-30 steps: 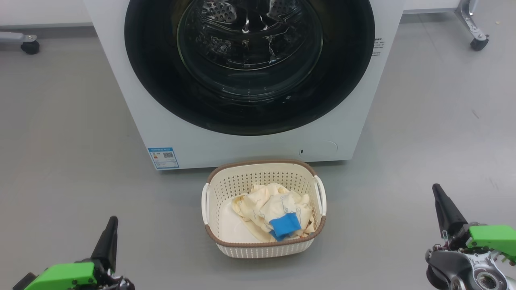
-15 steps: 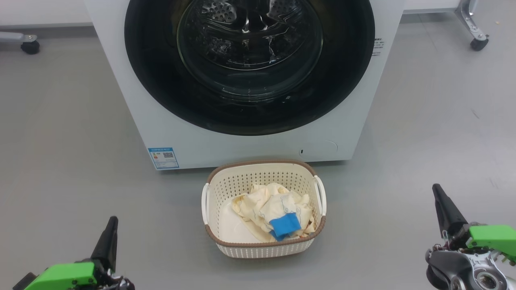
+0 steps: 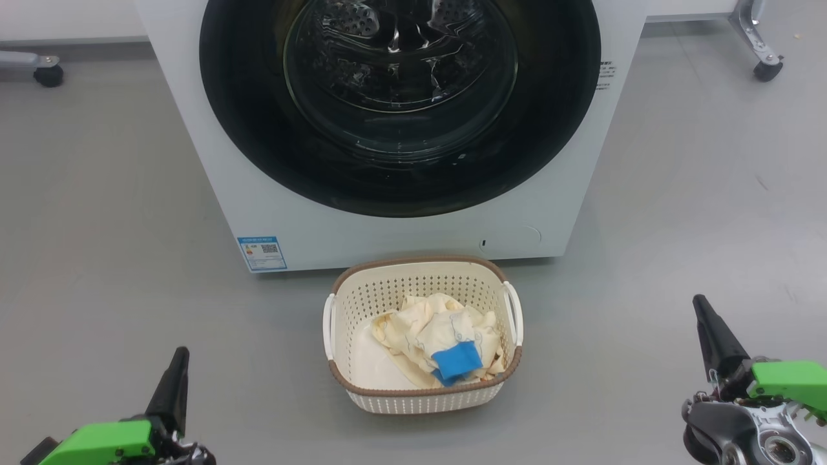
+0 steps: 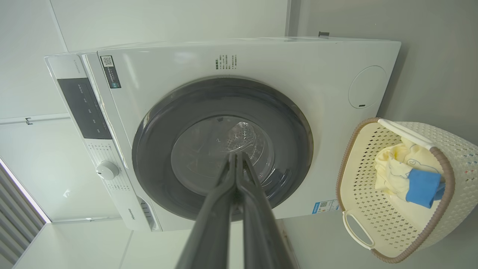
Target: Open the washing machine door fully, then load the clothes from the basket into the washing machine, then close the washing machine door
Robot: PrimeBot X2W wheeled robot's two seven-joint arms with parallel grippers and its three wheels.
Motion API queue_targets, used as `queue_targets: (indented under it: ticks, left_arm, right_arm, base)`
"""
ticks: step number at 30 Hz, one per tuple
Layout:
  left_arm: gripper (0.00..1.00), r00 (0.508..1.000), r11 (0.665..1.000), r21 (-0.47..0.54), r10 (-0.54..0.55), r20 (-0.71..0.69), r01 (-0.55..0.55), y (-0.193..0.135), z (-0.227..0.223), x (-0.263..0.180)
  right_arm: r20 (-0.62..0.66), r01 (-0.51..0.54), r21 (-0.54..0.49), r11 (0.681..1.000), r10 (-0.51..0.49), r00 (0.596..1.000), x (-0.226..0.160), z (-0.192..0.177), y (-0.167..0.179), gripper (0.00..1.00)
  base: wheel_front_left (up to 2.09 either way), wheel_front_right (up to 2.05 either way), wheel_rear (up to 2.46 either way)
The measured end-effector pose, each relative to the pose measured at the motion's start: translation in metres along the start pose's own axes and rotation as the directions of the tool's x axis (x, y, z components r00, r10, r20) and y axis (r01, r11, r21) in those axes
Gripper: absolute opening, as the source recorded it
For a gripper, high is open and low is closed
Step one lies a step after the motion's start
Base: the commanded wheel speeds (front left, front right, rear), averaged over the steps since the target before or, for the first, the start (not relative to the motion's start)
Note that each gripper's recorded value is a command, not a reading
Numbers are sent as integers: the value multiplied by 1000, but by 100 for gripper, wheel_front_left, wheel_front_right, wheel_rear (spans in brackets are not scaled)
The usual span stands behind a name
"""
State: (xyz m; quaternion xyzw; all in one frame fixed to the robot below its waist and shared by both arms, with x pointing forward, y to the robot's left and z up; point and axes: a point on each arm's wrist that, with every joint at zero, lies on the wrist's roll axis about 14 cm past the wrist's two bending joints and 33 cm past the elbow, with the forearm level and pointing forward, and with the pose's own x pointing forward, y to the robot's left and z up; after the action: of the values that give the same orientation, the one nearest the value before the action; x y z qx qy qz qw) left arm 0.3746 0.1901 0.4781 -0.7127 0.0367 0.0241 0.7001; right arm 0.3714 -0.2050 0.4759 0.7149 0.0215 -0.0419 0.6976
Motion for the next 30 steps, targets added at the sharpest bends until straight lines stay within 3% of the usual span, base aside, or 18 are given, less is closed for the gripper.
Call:
queue_targets:
  ticks: [30]
  left_arm:
    - [0, 1000, 1000, 0, 0, 0, 0, 0, 0, 0]
  right_arm:
    - [0, 0, 0, 1000, 0, 1000, 0, 0, 0, 0]
  base:
    - [0, 0, 0]
